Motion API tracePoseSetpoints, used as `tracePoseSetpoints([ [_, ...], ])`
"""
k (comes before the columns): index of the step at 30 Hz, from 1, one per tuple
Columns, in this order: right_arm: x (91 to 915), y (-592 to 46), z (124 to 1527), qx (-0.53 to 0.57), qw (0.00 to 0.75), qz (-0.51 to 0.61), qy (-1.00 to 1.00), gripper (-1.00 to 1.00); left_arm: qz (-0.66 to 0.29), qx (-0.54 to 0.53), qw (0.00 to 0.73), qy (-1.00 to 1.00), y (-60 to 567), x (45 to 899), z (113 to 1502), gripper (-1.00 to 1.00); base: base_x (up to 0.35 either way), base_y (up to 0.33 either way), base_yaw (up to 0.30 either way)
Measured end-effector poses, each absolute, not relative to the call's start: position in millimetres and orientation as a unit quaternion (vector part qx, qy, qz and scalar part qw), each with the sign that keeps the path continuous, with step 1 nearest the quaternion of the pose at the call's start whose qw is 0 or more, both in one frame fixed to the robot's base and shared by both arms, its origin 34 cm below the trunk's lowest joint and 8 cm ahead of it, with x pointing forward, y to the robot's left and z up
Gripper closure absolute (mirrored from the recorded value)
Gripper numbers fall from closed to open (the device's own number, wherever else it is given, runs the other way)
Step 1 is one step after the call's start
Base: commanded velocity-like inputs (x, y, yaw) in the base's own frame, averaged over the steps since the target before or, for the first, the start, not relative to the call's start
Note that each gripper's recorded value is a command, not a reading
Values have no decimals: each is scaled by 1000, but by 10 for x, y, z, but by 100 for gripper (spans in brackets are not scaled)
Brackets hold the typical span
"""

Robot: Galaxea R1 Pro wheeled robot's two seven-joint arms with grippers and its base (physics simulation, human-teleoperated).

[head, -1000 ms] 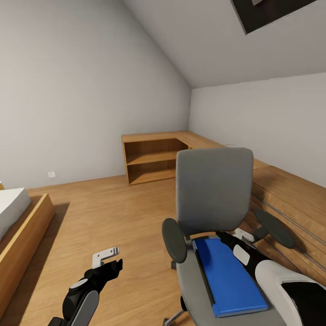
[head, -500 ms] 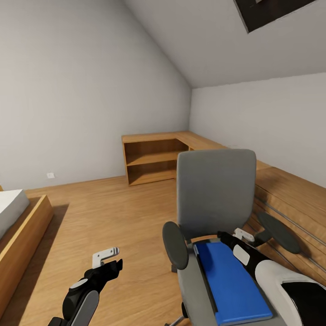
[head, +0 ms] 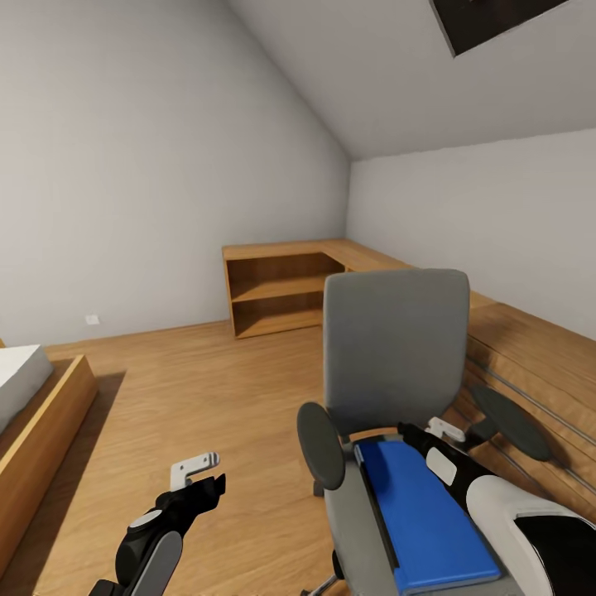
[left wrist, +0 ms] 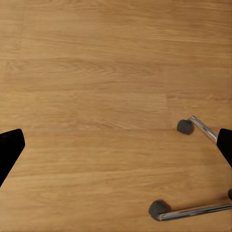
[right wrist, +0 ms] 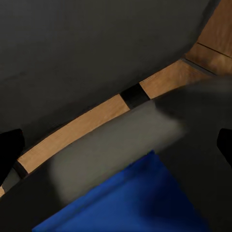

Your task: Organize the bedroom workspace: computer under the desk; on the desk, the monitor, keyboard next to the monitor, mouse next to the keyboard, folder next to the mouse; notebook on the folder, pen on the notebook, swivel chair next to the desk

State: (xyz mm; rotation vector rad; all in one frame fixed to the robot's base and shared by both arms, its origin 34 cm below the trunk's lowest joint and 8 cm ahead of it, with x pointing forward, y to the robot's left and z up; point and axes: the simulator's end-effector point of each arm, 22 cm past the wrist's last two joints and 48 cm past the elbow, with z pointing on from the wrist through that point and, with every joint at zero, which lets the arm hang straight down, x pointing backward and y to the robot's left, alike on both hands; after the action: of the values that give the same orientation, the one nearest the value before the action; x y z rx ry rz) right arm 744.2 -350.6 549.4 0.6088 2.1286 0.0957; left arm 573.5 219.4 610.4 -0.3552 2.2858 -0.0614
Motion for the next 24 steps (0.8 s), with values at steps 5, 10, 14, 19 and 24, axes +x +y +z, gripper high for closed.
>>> tracePoseSetpoints([
  [5, 7421, -3506, 5389, 246, 446, 39, 859, -100, -25, -141, 402, 904, 2190, 5714, 5999, -100, 0, 0, 0],
  [10, 7400, -3506, 5283, 246, 447, 39, 859, -100, -25, -141, 402, 904, 2189, 5693, 5893, -100, 0, 0, 0],
  [14, 7396, -3501, 5233, 240, 448, 37, 860, -100, -25, -141, 402, 904, 2189, 5679, 5831, -100, 0, 0, 0],
  [19, 7397, -3500, 5233, 240, 448, 37, 860, -100, -25, -140, 403, 904, 2190, 5679, 5831, -100, 0, 0, 0],
  [24, 7397, -3500, 5233, 240, 448, 37, 860, -100, -25, -140, 403, 904, 2197, 5680, 5831, -100, 0, 0, 0],
])
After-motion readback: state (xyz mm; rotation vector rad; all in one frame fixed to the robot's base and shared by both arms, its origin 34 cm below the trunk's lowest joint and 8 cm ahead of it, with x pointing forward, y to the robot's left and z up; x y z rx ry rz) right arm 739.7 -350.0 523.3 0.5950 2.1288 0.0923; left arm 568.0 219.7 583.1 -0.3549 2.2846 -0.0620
